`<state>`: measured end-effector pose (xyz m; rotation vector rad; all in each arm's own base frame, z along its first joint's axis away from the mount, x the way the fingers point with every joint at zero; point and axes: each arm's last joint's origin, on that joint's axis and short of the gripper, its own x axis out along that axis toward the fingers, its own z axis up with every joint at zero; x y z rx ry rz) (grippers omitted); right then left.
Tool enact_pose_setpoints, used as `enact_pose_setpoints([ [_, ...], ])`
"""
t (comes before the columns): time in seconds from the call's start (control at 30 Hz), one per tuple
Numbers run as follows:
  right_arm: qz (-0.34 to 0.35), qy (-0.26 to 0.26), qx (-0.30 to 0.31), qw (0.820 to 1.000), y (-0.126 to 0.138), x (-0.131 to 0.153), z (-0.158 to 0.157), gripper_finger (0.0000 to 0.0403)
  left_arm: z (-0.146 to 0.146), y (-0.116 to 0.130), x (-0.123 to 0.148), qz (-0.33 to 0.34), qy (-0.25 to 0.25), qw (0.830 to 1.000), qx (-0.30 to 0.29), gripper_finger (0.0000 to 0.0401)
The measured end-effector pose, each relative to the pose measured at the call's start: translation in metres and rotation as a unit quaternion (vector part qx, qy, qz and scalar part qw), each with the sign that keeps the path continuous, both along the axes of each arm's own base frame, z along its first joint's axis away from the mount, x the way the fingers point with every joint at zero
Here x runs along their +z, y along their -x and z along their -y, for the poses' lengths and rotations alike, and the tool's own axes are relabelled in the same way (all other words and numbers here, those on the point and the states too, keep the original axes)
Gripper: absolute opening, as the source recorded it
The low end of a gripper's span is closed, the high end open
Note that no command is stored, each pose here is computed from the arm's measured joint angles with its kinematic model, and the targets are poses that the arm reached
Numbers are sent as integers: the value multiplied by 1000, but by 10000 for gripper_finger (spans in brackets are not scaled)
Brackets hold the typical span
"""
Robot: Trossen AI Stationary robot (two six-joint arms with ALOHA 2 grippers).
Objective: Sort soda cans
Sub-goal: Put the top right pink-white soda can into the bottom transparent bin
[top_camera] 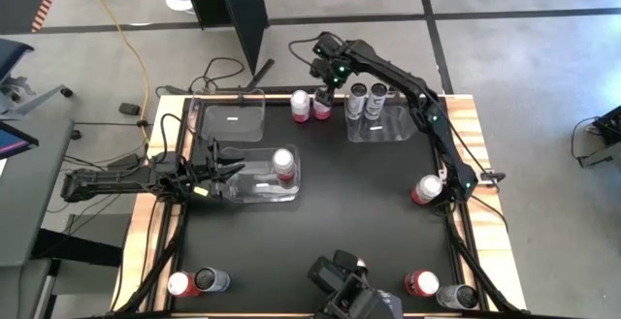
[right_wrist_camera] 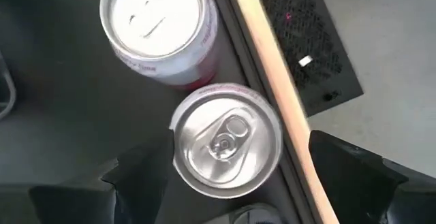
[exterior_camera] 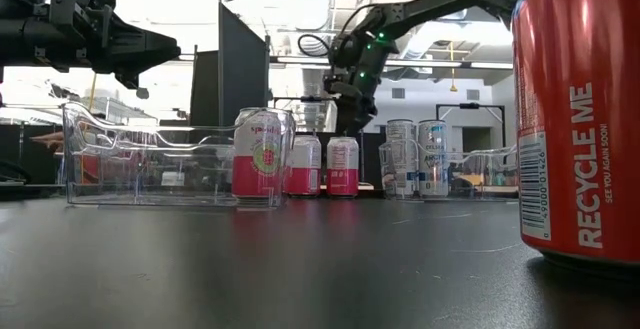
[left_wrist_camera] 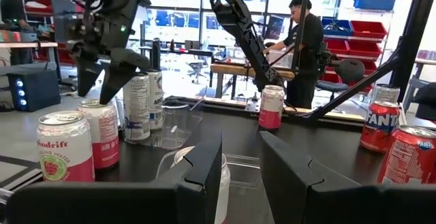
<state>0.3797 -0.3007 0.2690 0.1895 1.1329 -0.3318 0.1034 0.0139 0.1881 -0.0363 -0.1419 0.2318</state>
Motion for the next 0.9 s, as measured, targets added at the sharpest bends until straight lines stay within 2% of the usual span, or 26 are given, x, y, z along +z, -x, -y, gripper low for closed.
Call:
enact_pose_setpoints([
  [0.23, -12, -25, 6, 1000, -5, -18, 2, 357, 0, 0, 0, -1, -1, 1000, 0, 93],
  [0.9, -6, -20, 2, 1000, -7, -17, 1, 357, 0, 0, 0, -1, -1, 1000, 0, 93],
])
